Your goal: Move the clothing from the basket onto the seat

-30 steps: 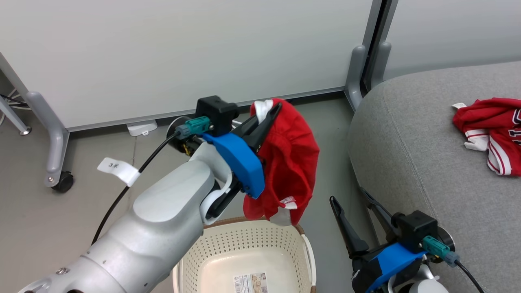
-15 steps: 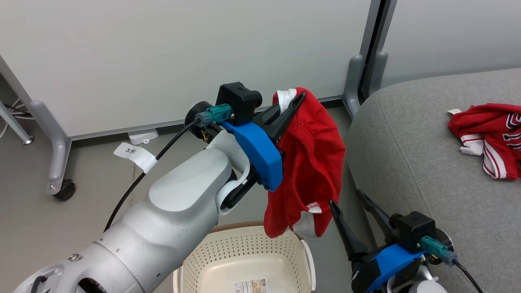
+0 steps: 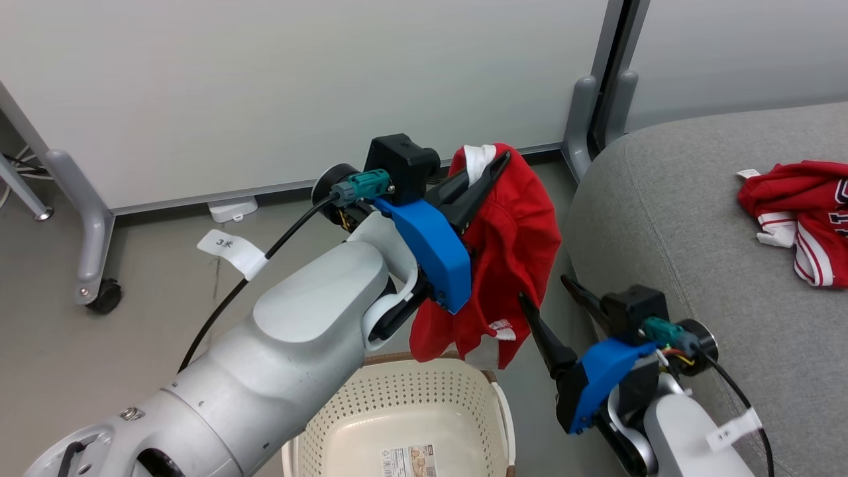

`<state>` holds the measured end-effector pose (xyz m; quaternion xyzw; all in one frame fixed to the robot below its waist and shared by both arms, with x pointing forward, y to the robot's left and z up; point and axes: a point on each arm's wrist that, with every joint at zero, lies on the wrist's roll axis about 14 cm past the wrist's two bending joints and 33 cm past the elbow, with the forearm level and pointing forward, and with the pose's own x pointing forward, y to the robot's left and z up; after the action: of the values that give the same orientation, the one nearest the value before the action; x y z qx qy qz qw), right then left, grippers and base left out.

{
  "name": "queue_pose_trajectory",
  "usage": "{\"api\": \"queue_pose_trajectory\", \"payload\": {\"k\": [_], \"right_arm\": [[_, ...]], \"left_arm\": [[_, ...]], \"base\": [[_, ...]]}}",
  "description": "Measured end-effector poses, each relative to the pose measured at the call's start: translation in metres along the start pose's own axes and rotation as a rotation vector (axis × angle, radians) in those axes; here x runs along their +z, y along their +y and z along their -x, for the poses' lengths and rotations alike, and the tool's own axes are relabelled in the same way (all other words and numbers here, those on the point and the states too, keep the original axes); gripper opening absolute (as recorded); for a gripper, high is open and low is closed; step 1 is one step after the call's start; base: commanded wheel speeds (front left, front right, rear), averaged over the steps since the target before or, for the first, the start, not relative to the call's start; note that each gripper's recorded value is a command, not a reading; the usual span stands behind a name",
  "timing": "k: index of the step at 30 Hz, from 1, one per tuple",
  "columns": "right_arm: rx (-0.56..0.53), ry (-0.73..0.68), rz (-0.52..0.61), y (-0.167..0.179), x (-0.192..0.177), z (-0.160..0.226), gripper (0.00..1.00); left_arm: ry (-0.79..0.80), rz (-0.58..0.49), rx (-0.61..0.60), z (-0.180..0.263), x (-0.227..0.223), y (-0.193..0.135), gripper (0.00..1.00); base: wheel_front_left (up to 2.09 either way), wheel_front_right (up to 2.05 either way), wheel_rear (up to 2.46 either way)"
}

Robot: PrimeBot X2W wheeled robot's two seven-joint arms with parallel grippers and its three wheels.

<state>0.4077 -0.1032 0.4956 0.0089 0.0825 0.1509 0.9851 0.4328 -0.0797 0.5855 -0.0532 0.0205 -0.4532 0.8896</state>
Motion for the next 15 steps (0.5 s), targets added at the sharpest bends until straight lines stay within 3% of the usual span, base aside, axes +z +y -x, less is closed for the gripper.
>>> {"api": "queue_pose_trajectory", "payload": {"k": [15], "right_arm": [[0.039,0.132,0.014,-0.003,-0.017,-0.046,1.00]], "left_arm": [[0.006,0.010,-0.027,-0.004,-0.003,-0.007,0.00]], "base": [[0.00,0.00,0.00]]}}
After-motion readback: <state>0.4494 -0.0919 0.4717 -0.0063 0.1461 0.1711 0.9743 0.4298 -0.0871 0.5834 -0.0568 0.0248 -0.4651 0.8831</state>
